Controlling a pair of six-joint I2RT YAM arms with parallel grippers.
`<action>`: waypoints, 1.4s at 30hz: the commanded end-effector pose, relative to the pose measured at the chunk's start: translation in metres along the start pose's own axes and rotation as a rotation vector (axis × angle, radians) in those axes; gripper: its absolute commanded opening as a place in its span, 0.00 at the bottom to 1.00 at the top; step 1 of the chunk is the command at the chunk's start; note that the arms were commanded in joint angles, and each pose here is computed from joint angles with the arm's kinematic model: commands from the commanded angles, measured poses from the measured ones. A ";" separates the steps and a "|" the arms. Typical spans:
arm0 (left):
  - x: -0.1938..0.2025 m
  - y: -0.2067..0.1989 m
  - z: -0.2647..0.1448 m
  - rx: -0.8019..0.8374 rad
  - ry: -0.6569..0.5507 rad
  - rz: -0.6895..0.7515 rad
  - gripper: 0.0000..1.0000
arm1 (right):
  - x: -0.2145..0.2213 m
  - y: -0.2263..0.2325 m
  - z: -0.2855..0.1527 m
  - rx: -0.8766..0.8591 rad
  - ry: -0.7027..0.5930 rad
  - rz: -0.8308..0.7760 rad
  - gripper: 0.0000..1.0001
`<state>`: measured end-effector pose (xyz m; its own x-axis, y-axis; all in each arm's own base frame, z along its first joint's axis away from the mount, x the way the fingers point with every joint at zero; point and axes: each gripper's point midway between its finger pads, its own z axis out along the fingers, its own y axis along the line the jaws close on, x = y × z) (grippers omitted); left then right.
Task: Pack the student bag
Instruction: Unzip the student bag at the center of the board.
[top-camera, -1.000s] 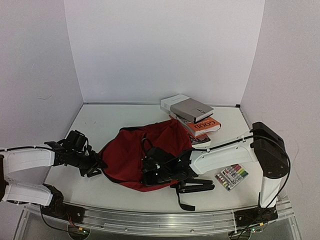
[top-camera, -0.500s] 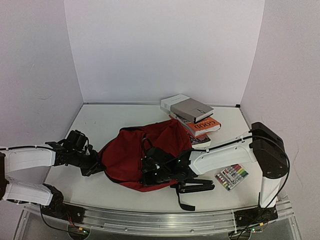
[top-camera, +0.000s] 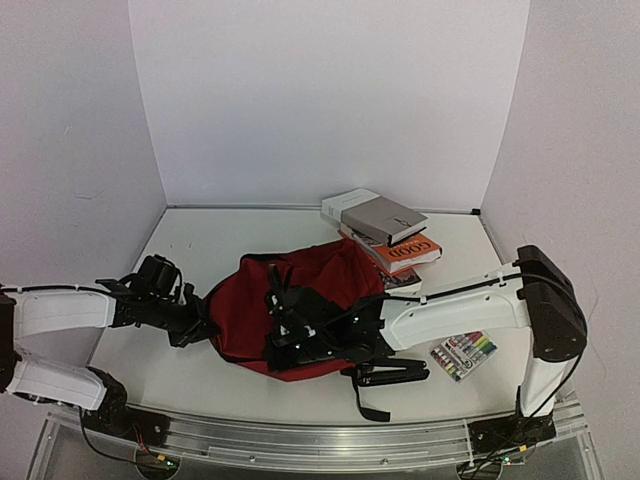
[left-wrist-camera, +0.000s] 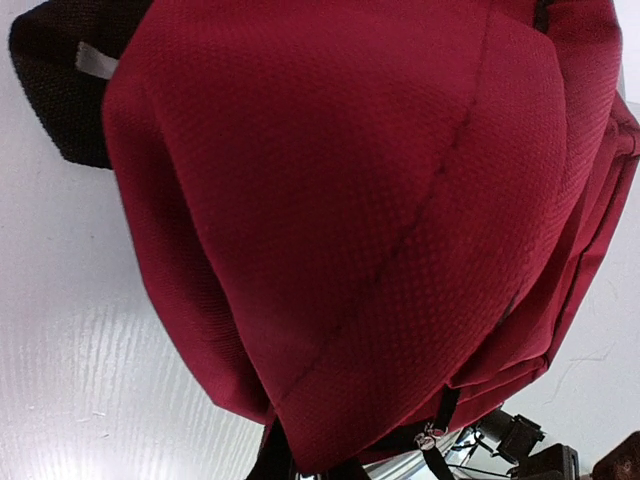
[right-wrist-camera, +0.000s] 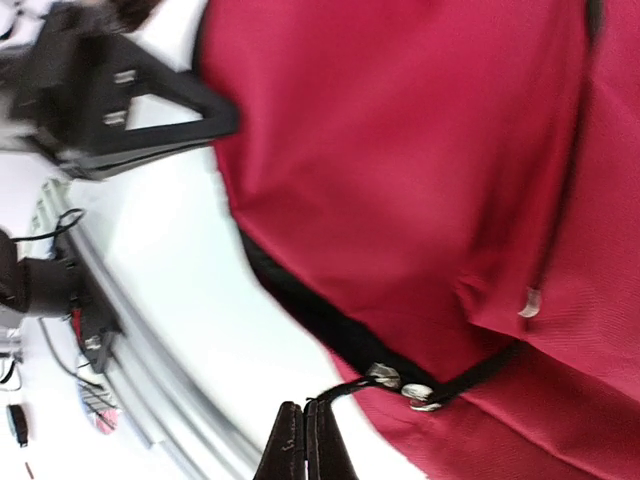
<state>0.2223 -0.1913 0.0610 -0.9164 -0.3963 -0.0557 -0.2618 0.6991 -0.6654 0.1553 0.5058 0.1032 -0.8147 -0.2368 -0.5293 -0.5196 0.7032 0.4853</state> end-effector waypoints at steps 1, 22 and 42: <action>-0.001 -0.043 0.008 0.099 0.018 0.083 0.00 | -0.023 0.050 -0.007 -0.125 -0.068 -0.030 0.00; 0.008 -0.048 0.022 0.029 -0.012 0.107 0.13 | -0.049 0.067 -0.013 -0.128 -0.192 -0.020 0.21; 0.077 -0.073 -0.017 0.048 0.081 0.429 0.64 | -0.068 -0.106 -0.152 0.265 -0.406 0.255 0.69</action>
<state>0.1765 -0.2379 0.1068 -0.9586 -0.1284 -0.2542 0.0649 0.7707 -0.6339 0.1948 0.4073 0.1955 -0.7314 0.0781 -0.6775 -0.3587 0.8008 0.4796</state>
